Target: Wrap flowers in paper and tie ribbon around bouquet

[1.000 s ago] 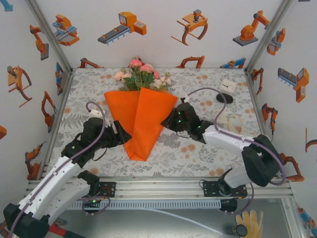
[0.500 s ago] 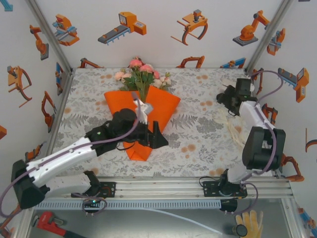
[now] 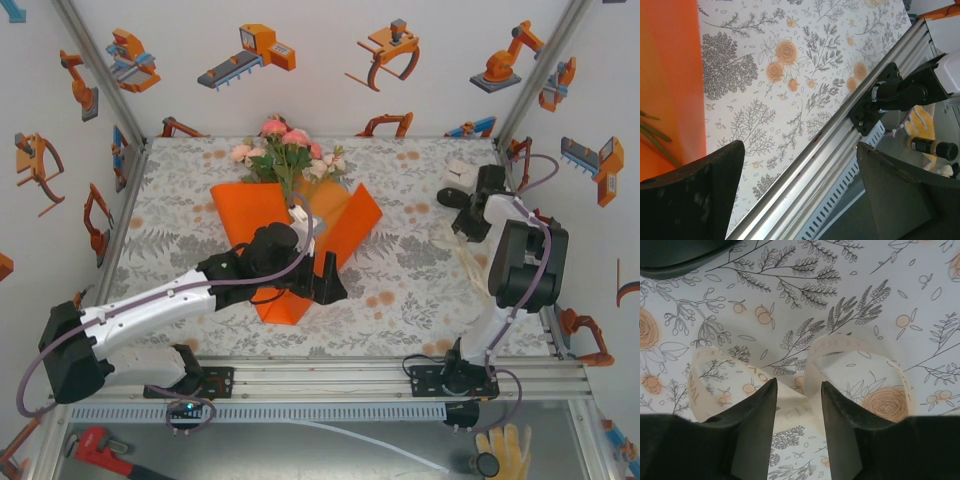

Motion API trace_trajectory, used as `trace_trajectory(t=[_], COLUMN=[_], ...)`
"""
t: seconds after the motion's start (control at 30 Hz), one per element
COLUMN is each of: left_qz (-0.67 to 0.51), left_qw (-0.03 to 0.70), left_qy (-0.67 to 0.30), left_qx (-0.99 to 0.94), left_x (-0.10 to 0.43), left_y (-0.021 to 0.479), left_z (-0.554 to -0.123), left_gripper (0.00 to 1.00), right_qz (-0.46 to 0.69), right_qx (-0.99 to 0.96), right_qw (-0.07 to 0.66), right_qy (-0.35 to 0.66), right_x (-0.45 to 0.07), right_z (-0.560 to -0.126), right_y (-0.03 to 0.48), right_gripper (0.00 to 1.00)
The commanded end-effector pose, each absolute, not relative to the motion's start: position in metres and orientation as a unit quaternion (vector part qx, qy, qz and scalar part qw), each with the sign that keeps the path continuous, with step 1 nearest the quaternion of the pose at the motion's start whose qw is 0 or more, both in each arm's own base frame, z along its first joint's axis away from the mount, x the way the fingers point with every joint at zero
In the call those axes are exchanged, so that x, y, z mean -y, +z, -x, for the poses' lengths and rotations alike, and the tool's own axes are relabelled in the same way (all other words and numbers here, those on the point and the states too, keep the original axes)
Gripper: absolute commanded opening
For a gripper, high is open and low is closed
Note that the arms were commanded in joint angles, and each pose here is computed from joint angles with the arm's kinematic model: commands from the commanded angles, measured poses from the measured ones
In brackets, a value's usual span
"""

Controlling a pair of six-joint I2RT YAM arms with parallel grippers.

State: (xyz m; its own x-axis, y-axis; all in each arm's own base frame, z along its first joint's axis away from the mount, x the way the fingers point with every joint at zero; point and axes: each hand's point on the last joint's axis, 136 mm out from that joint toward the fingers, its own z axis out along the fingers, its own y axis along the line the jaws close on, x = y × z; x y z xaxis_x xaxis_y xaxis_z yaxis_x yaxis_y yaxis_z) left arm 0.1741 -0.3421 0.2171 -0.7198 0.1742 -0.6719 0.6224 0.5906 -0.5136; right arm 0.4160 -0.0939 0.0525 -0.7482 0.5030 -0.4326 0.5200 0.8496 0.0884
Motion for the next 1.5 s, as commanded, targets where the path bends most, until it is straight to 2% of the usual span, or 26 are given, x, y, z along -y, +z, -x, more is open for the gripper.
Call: trace_trajectory(t=[0.0,0.03,0.1,0.2,0.33,0.47,0.7,0.77,0.83,0.97,1.1,1.2,1.33,1.47], left_qz=[-0.231,-0.23,-0.224,-0.222,-0.225,-0.24,-0.25,-0.264,-0.289,-0.328,-0.312,-0.315,-0.37,-0.346], left_qw=[0.318,0.32,0.323,0.326,0.332,0.34,0.36,0.366,0.372,0.4,0.454,0.479,0.471,0.503], left_qy=[-0.377,-0.377,-0.375,-0.372,-0.369,-0.363,-0.391,-0.414,-0.438,-0.494,-0.457,-0.444,-0.496,-0.489], left_qx=[-0.839,-0.838,-0.839,-0.841,-0.838,-0.834,-0.809,-0.79,-0.766,-0.699,-0.698,-0.688,-0.628,-0.622], left_x=[0.334,0.333,0.33,0.327,0.325,0.328,0.351,0.365,0.382,0.406,0.409,0.415,0.444,0.448], left_y=[0.23,0.23,0.23,0.232,0.235,0.24,0.255,0.268,0.284,0.336,0.359,0.38,0.424,0.449], left_z=[-0.179,-0.179,-0.18,-0.18,-0.182,-0.186,-0.212,-0.215,-0.214,-0.207,-0.234,-0.253,-0.241,-0.258], left_gripper=[0.86,0.86,0.86,0.86,0.87,0.88,0.88,0.88,0.89,0.92,0.99,0.97,0.97,0.97], right_qz=[-0.281,-0.28,-0.281,-0.282,-0.282,-0.268,-0.177,-0.155,-0.138,-0.101,-0.071,-0.058,-0.045,-0.031], right_qx=[-0.933,-0.934,-0.934,-0.927,-0.904,-0.858,-0.711,-0.669,-0.64,-0.653,-0.682,-0.689,-0.692,-0.693], right_qw=[0.222,0.218,0.215,0.241,0.319,0.439,0.646,0.671,0.684,0.671,0.638,0.628,0.62,0.61], right_qy=[-0.042,-0.042,-0.048,-0.061,-0.038,0.007,0.213,0.279,0.321,0.337,0.35,0.358,0.367,0.384], right_x=[0.11,0.109,0.111,0.116,0.111,0.085,-0.012,-0.034,-0.05,-0.08,-0.106,-0.119,-0.129,-0.139], right_z=[-0.416,-0.415,-0.413,-0.412,-0.411,-0.39,-0.337,-0.324,-0.316,-0.323,-0.334,-0.333,-0.328,-0.321], right_y=[0.05,0.047,0.047,0.073,0.148,0.267,0.538,0.593,0.626,0.627,0.602,0.593,0.591,0.587], right_gripper=[0.37,0.33,0.18,0.0,0.0,0.0,0.0,0.0,0.0,0.0,0.0,0.0,0.0,0.0])
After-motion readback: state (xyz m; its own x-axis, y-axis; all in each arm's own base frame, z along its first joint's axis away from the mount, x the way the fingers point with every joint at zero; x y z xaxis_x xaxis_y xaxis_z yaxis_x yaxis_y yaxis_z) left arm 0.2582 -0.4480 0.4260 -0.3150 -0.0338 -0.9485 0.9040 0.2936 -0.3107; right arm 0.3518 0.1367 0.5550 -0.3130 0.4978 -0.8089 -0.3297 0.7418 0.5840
